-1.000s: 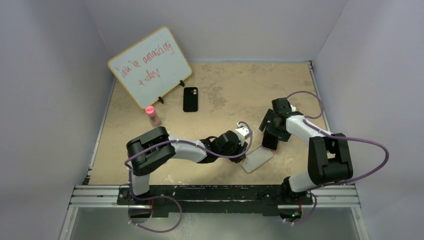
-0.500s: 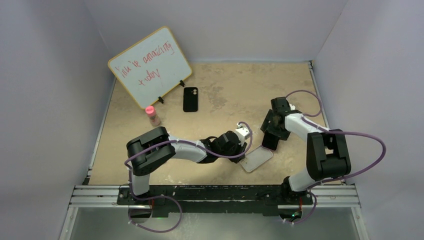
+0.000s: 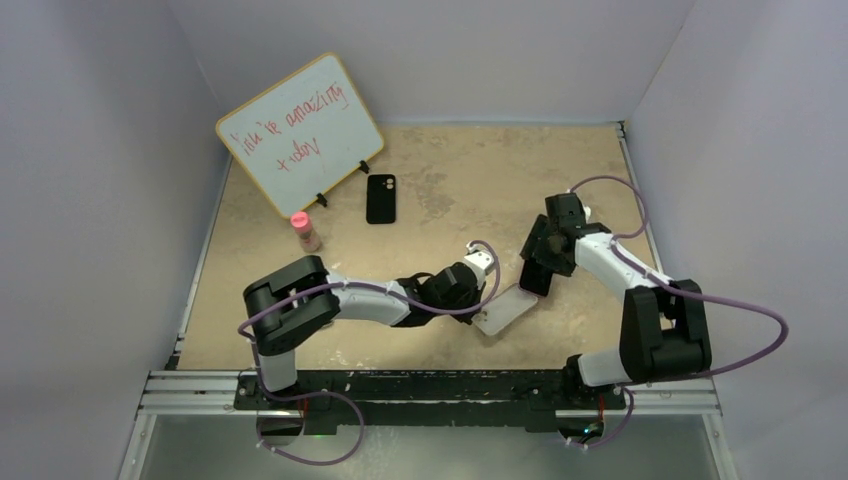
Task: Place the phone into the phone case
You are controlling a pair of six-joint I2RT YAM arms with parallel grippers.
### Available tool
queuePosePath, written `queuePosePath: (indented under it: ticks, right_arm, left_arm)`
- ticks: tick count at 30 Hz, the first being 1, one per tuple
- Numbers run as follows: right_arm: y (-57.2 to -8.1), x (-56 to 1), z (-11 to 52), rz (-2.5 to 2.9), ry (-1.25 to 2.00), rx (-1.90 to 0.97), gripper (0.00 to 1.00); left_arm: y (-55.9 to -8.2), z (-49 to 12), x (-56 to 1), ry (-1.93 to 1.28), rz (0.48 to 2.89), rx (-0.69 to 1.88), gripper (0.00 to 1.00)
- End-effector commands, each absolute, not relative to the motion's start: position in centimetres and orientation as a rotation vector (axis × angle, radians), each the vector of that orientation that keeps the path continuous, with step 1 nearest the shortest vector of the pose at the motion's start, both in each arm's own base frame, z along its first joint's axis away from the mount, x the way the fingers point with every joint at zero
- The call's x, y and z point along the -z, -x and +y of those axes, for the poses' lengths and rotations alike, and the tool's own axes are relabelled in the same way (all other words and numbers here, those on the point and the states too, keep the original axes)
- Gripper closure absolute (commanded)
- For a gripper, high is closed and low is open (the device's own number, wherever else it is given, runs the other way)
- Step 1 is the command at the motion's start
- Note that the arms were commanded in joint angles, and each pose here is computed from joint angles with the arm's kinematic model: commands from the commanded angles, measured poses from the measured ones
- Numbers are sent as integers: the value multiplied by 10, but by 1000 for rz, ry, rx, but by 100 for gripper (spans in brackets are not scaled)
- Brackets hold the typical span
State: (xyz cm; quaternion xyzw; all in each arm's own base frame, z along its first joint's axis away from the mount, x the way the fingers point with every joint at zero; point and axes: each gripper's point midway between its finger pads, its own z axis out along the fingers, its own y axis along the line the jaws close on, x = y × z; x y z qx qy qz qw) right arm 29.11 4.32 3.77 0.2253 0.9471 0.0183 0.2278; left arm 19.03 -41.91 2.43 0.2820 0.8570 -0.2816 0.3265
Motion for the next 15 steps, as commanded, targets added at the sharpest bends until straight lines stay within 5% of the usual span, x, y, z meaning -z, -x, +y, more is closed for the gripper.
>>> queuePosePath:
  ticks: [1, 10, 15]
  right_arm:
    - [-299, -68, 64, 2550, -595, -157, 61]
    - [-302, -97, 120, 2510, -545, -372, 62]
    - [-300, -105, 141, 2483, -533, -461, 64]
  left_arm:
    - [-205, -395, -48, -586, 2244, 622, 100]
    - [-211, -309, -45, -314, 2344, 258, 100]
    - [-192, -302, -32, -189, 2401, 377, 100]
